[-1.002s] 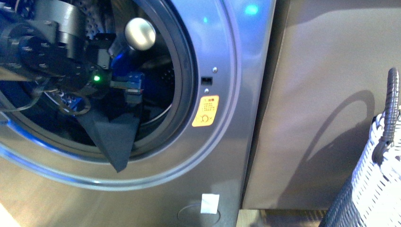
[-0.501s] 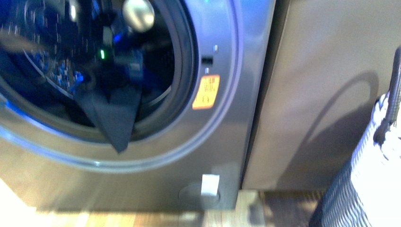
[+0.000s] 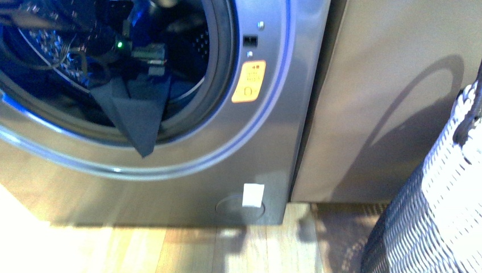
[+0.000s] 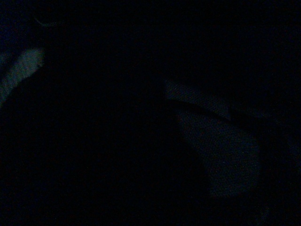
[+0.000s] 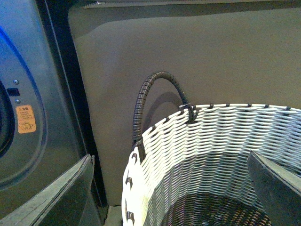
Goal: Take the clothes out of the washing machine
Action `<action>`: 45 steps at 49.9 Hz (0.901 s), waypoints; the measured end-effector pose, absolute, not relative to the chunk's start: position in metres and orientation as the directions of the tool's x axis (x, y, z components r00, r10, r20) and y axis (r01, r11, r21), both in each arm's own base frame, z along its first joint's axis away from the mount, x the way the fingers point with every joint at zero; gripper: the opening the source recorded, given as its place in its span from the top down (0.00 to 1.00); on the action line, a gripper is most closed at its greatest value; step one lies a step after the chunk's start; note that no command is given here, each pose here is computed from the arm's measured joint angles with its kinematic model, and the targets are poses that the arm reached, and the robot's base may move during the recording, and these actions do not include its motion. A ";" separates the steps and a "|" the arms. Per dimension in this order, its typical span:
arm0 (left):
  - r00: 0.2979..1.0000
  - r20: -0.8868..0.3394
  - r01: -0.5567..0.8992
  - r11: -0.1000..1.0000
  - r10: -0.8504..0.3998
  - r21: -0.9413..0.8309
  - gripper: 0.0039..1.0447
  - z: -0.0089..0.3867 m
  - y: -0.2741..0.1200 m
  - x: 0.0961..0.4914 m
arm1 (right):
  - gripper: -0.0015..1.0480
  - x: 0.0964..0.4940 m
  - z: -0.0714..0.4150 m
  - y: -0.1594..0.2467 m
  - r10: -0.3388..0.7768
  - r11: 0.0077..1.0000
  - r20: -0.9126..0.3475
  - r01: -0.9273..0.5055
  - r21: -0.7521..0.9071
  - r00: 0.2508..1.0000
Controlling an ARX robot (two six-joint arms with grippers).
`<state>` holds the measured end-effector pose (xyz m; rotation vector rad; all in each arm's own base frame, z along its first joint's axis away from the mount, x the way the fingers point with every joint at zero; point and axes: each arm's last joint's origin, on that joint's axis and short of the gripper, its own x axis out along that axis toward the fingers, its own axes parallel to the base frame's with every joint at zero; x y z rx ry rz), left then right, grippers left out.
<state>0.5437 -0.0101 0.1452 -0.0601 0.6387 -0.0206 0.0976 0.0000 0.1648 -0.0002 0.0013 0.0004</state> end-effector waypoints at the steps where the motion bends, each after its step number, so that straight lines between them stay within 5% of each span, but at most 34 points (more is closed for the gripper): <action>1: 0.800 -0.597 0.007 0.997 -0.054 -0.080 0.06 0.145 -0.012 0.544 | 0.07 0.098 0.165 0.000 0.001 1.000 -0.001 -0.001 0.000 1.000; 9: 0.783 -0.591 0.058 0.968 -0.195 -0.243 0.06 0.145 -0.029 0.543 | 0.07 0.098 0.165 0.000 0.000 1.000 -0.001 0.000 0.000 1.000; 19: 0.720 -0.649 0.120 0.965 -0.247 -0.234 0.06 0.135 -0.047 0.535 | 0.07 0.098 0.165 0.000 0.000 1.000 -0.001 0.000 0.000 1.000; 45: 0.701 -0.712 0.058 0.993 0.034 0.105 0.06 0.127 -0.020 0.541 | 0.07 0.098 0.165 0.000 0.001 1.000 -0.001 -0.001 0.000 1.000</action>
